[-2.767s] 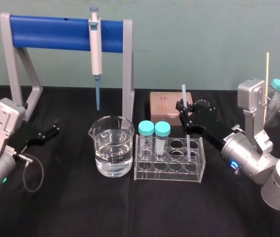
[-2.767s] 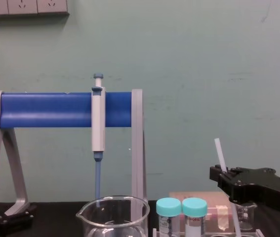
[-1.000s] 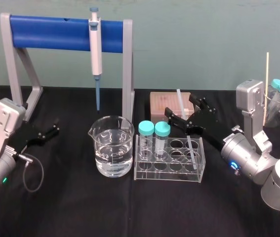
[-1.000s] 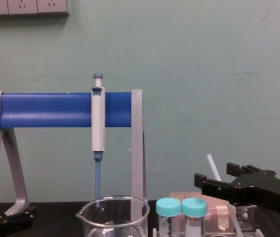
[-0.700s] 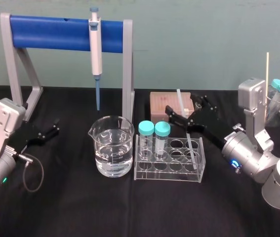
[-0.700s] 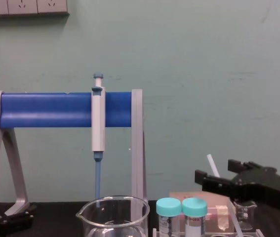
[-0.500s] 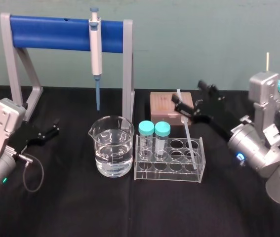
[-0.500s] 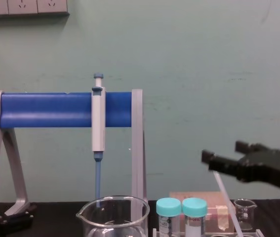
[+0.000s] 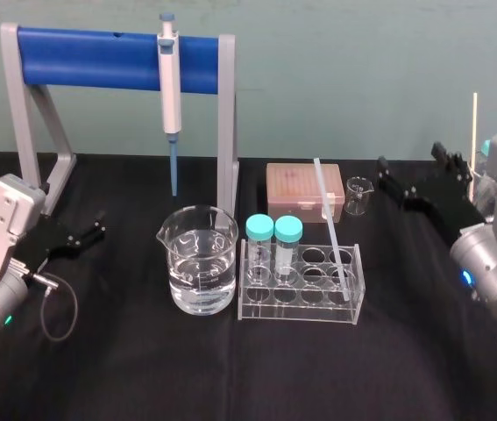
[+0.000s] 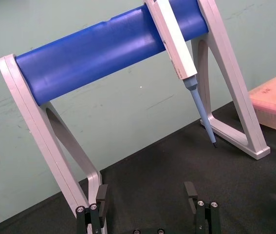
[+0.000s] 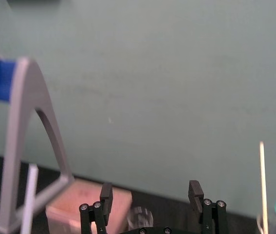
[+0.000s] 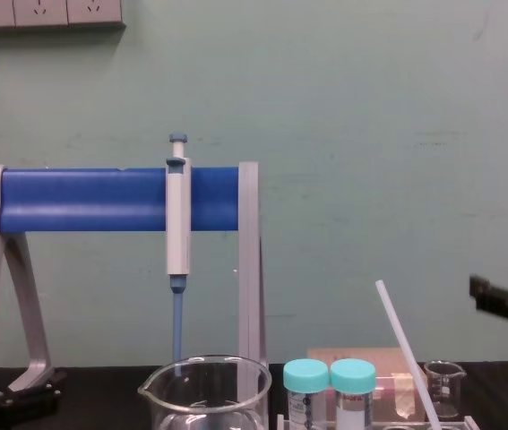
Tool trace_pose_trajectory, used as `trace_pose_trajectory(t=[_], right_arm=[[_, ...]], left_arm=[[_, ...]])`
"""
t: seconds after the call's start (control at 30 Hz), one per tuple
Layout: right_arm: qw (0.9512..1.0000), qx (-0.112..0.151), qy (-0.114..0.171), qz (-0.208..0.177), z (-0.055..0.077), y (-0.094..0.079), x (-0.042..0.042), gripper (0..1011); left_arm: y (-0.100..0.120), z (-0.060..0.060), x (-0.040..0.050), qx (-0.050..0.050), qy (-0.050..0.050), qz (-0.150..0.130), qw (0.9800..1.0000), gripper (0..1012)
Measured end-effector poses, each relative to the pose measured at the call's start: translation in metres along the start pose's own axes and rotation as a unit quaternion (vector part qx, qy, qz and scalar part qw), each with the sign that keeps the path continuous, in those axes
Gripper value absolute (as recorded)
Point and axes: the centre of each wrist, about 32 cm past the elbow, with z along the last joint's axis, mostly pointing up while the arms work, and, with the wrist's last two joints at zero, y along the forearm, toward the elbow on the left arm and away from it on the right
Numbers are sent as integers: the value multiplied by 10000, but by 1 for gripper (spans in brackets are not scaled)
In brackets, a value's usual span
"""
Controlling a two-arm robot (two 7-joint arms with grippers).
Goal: Pick up the stirring rod with one hand, then place it down.
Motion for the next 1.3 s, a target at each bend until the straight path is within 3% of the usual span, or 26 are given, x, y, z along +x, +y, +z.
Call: trace_pose_trajectory(t=[0.1, 0.33, 1.3], right_arm=[[9994, -326, 10, -71, -101, -37, -7, 1000], [9972, -745, 29, -107, -225, -68, -24, 1000], [9975, -700, 34, -89, -213, -65, -24, 1000]], left_arm=[[0, 0, 0, 0, 0, 0, 10000, 1000], [0, 0, 0, 0, 0, 0, 10000, 1000], [0, 0, 0, 0, 0, 0, 10000, 1001]])
